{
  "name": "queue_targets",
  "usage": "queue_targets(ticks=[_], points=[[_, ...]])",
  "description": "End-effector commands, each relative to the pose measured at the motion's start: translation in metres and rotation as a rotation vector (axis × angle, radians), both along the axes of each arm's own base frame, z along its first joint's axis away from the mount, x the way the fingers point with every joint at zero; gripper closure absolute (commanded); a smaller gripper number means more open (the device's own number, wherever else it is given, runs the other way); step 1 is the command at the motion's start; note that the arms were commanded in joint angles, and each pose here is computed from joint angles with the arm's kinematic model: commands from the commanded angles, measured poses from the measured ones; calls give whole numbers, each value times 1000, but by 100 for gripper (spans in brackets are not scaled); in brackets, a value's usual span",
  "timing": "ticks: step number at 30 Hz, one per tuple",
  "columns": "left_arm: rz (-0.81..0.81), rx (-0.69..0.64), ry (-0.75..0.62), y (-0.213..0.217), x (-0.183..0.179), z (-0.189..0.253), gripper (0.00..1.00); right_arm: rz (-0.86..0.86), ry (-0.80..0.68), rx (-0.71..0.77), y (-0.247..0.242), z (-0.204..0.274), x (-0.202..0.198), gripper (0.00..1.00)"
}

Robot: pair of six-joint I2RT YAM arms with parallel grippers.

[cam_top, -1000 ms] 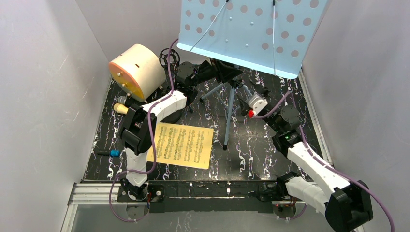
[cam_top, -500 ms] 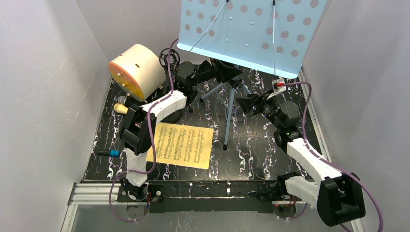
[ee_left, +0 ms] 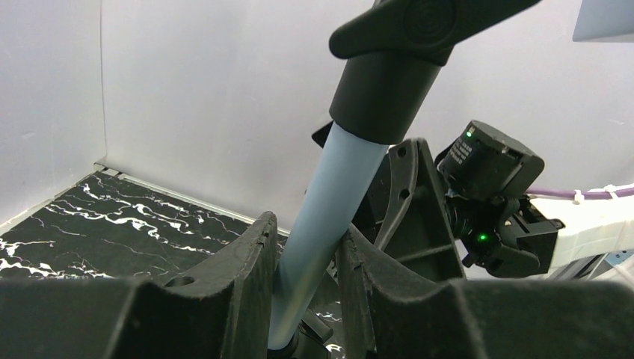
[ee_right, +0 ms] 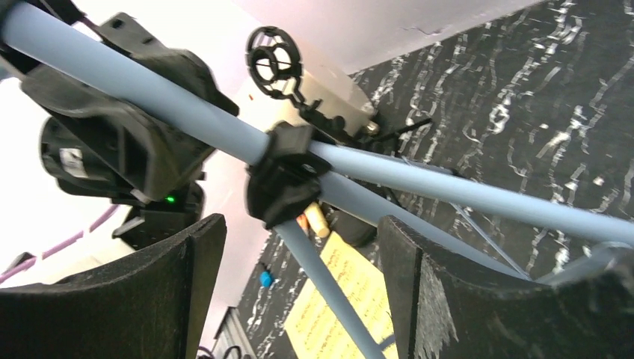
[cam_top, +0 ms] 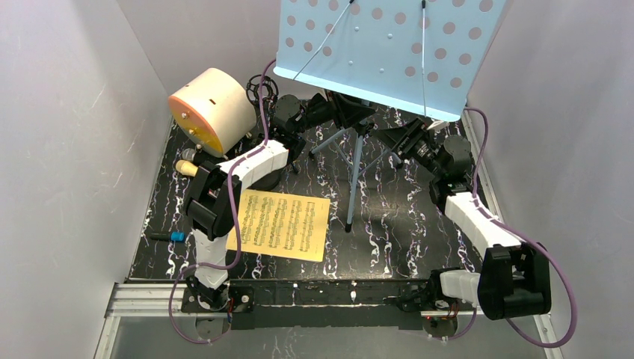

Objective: Pack up the instrument practice props
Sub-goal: Unscrew the knob on the music stand.

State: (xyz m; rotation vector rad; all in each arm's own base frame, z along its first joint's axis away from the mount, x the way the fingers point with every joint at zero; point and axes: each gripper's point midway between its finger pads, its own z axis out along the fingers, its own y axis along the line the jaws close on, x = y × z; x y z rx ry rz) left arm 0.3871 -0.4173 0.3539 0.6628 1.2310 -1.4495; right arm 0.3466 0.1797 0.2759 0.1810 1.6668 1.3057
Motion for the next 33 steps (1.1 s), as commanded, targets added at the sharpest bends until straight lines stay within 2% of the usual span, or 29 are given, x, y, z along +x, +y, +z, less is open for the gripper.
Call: queue_targets(ticks=[1, 11, 20, 29, 33], points=[[7, 61, 116, 1, 4, -19, 100, 67, -68, 60, 8, 44, 4, 19], [1, 61, 112, -1, 3, -19, 100, 79, -44, 61, 12, 42, 18, 39], [1, 61, 111, -2, 2, -19, 100, 142, -14, 56, 19, 35, 15, 56], [4, 61, 108, -2, 3, -18, 100, 199, -46, 10, 23, 35, 8, 86], [9, 59, 112, -2, 4, -18, 100, 235, -140, -97, 25, 30, 5, 94]])
